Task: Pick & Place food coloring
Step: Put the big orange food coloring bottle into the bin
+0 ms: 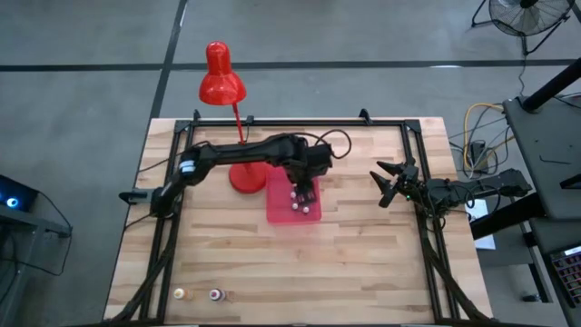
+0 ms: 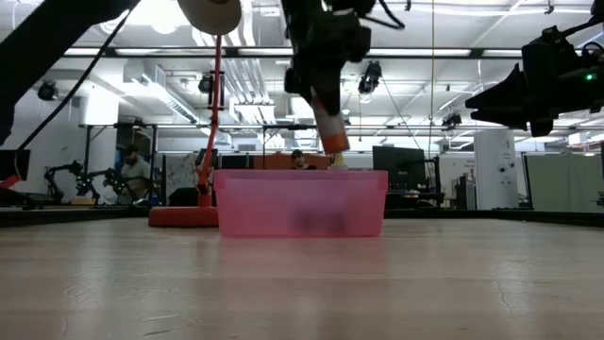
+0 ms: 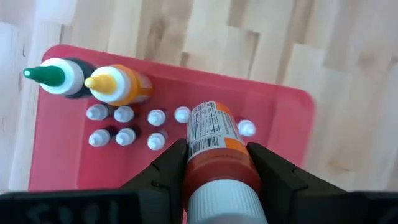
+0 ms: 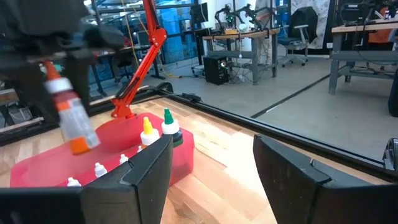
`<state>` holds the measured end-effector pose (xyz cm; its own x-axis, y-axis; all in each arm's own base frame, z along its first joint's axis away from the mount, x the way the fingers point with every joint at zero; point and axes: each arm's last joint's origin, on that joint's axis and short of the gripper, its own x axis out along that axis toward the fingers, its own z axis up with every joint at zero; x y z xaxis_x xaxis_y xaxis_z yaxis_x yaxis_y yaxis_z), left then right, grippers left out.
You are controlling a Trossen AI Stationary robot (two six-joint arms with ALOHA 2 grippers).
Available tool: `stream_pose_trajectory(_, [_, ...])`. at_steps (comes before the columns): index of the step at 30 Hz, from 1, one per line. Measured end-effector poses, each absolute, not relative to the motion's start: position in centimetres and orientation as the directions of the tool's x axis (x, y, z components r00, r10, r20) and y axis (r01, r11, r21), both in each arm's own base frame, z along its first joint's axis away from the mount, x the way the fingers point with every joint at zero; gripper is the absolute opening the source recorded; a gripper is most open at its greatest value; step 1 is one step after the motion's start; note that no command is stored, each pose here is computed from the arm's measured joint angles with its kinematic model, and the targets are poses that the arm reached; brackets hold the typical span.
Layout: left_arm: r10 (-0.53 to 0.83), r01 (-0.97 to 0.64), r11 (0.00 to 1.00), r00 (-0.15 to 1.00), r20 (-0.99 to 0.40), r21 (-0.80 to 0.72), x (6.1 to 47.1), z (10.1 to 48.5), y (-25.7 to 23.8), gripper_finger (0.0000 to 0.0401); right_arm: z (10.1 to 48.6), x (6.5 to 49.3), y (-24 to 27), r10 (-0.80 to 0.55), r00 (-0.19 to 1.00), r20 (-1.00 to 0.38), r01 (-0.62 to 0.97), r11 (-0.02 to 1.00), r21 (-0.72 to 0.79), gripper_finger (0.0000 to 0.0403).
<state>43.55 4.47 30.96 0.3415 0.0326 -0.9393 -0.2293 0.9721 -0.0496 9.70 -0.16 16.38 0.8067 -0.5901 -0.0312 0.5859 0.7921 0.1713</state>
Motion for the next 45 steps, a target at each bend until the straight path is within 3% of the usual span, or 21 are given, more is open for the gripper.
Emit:
stream_pose_trajectory(12, [0.049,-0.267,0.963,0.339,-0.939,-0.046,46.2,28.8,6.9,0.0116,16.4,9.7,-0.2,-0.59,0.807,-0.031,0.586,0.792,0.171,0.0215])
stream_pose_trajectory(20, [0.065,-0.29,0.957,0.277,-0.959,-0.019,46.0,27.5,7.2,0.0116,16.4,9.7,-0.2,-0.591,0.806,-0.032,0.586,0.791,0.172,0.0215])
stream_pose_trajectory(45, [0.086,-0.276,0.961,0.265,-0.96,0.01,47.5,24.1,7.2,0.0116,16.4,9.7,-0.2,-0.59,0.807,-0.032,0.586,0.792,0.171,0.0215])
